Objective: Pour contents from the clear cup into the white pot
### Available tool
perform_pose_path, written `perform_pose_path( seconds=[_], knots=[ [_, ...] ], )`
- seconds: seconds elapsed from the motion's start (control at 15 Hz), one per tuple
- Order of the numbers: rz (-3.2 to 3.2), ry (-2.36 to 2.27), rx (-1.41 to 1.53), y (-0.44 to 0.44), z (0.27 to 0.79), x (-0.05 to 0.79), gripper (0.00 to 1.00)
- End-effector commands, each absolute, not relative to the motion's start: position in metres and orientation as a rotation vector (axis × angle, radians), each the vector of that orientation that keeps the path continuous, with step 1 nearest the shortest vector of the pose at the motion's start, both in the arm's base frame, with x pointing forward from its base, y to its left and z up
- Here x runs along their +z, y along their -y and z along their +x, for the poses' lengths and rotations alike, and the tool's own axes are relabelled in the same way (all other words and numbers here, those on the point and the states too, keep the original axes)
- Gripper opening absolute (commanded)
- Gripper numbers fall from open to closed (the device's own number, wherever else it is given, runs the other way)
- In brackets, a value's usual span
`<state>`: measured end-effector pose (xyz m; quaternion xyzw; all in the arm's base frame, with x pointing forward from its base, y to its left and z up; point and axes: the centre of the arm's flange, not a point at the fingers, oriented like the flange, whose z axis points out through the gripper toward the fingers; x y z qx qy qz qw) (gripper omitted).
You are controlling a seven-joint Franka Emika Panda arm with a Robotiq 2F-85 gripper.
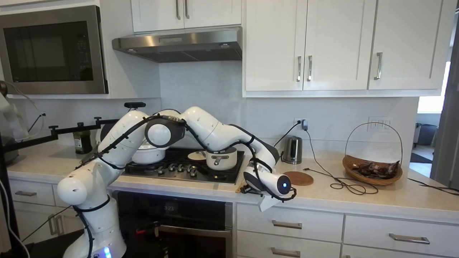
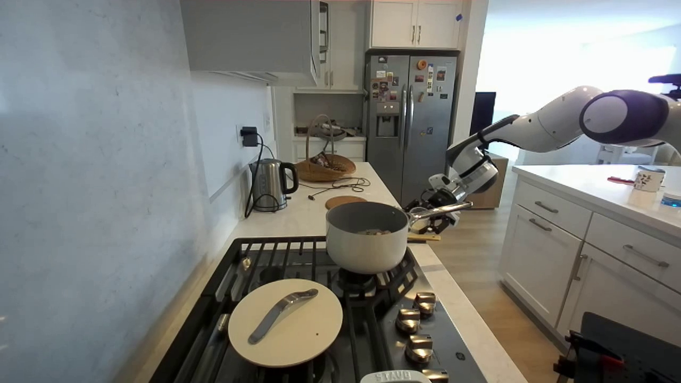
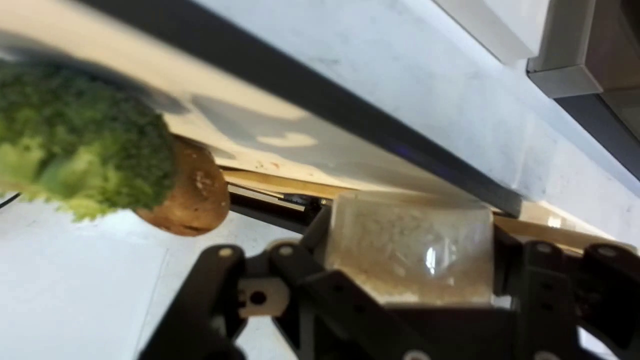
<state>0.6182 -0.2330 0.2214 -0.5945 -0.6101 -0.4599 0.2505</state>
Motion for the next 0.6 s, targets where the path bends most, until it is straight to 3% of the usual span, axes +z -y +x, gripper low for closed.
perform_pose_path(
  seconds=[0.0, 0.53],
  knots=[
    [-1.624, 1.573, -1.262, 0.241, 0.584, 0.230, 0.35],
    [-1.608, 1.510, -1.352, 0.265, 0.564, 0.263, 0.35]
  ],
)
